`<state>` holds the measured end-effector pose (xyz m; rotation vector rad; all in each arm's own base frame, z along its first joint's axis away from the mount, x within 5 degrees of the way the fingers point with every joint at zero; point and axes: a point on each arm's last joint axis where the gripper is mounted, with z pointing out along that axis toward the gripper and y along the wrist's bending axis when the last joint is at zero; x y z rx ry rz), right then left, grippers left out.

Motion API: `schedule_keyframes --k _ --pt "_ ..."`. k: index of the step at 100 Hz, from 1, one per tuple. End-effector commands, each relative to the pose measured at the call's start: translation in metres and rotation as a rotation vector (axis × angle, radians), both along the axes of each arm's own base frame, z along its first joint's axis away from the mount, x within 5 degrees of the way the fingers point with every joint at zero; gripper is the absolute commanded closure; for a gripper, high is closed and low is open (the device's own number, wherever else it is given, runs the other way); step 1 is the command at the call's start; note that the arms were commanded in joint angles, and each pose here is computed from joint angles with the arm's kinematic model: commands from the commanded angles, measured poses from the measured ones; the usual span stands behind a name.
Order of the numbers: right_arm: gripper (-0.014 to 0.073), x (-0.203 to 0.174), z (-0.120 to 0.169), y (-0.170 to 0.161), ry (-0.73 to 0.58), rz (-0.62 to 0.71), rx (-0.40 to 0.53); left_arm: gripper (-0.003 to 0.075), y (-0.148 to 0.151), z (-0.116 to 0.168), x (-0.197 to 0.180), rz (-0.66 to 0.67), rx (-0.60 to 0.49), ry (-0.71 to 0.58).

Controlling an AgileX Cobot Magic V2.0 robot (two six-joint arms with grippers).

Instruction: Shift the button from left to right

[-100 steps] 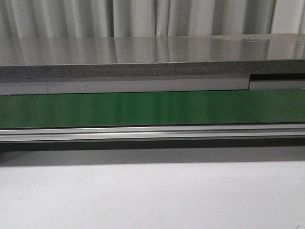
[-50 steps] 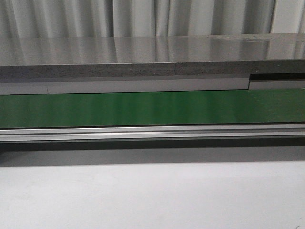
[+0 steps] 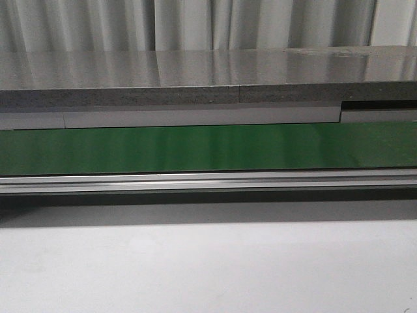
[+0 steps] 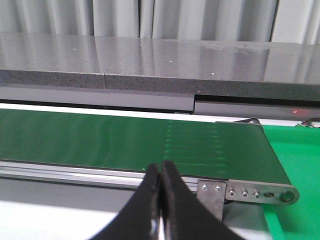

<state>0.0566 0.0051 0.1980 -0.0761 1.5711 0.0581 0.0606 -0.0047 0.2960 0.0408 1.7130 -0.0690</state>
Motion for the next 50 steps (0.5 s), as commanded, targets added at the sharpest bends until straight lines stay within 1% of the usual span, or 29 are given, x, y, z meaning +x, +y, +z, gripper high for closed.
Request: schedule_keyframes --k 1,14,25,35,50 --pt "0.0662 -0.003 0.013 -0.001 -0.118 -0.009 0.000 0.0740 -0.002 0.035 0.010 -0.016 -0.018 0.025" --pt "0.0662 -0.003 0.013 -0.001 -0.118 -0.009 0.000 0.0740 -0.004 0.060 0.025 -0.023 -0.006 0.187" --pt "0.0662 -0.003 0.013 -0.001 -0.118 -0.009 0.000 0.0740 -0.005 0.072 0.043 -0.027 0.003 0.311" --pt "0.0662 -0.003 0.013 -0.001 -0.118 -0.009 0.000 0.0740 -0.007 0.079 0.057 -0.032 -0.004 0.347" --pt "0.0662 -0.003 0.013 -0.001 -0.118 -0.009 0.000 0.0740 -0.008 0.072 0.070 -0.034 -0.005 0.413"
